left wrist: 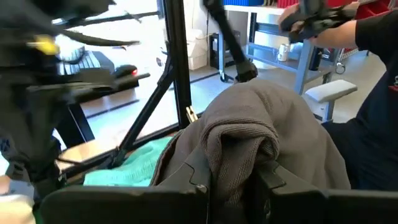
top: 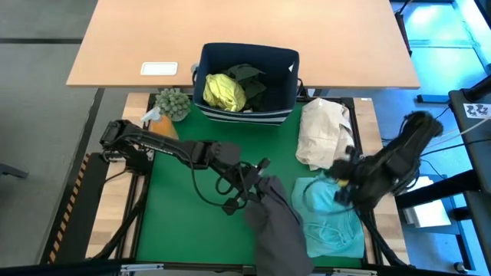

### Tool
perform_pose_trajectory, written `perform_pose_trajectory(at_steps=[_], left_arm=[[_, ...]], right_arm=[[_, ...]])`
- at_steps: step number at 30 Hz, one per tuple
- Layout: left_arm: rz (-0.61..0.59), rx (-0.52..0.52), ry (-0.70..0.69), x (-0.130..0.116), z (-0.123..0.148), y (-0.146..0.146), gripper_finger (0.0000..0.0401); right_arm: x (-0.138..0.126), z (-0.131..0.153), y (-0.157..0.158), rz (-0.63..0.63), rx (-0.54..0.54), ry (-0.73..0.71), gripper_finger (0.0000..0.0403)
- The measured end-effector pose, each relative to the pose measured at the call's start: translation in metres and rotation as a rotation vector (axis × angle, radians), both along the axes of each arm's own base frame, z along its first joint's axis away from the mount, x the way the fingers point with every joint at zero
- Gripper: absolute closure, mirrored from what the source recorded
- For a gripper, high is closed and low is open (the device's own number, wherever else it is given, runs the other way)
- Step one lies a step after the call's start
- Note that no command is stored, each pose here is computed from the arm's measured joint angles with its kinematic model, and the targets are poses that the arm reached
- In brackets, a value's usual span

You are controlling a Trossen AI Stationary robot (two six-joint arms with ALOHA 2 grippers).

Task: Fold laundry
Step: Stack the black shorts on the blue shorts

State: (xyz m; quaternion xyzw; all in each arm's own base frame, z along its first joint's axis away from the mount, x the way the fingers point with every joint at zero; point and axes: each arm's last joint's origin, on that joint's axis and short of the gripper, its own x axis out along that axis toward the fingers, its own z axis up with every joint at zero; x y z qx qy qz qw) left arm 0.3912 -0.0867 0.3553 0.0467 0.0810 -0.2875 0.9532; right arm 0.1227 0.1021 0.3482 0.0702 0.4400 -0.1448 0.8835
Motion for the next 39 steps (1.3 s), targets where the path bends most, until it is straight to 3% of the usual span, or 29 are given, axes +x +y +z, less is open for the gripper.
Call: perform_pose_trajectory(at_steps=[3, 5, 9, 16, 21, 26, 33, 39], left_arm=[[0.001, 0.002, -0.019, 0.0, 0.005, 0.001, 0.0363], [-0.001, 0.015, -0.038, 0.0, 0.008, 0.001, 0.0363], [0.011, 0.033, -0.067, 0.001, 0.012, 0.005, 0.0363], [0.039, 0.004, -0.109, 0.012, 0.01, 0.021, 0.0363], [0.013, -0.03, -0.101, 0.031, -0.009, 0.028, 0.0363], [-0.024, -0.048, -0.087, 0.047, -0.015, 0.03, 0.0363], [-0.143, -0.047, -0.2, 0.063, 0.014, 0.025, 0.0363], [-0.127, 0.023, -0.333, 0.077, 0.033, 0.029, 0.0363]], right_arm=[[-0.014, -0.013, -0.015, -0.011, 0.12, -0.115, 0.0392], [-0.014, -0.029, -0.014, 0.061, 0.143, -0.161, 0.0392], [-0.004, -0.06, -0.003, 0.201, 0.119, -0.2, 0.0391], [0.008, -0.08, 0.01, 0.224, 0.122, -0.228, 0.0391], [0.012, -0.066, 0.014, 0.243, 0.12, -0.215, 0.0391], [0.005, -0.038, 0.003, 0.179, 0.009, -0.233, 0.0391], [0.0, -0.016, -0.003, 0.179, -0.013, -0.231, 0.0391], [-0.001, -0.011, -0.003, 0.185, -0.002, -0.234, 0.0391]])
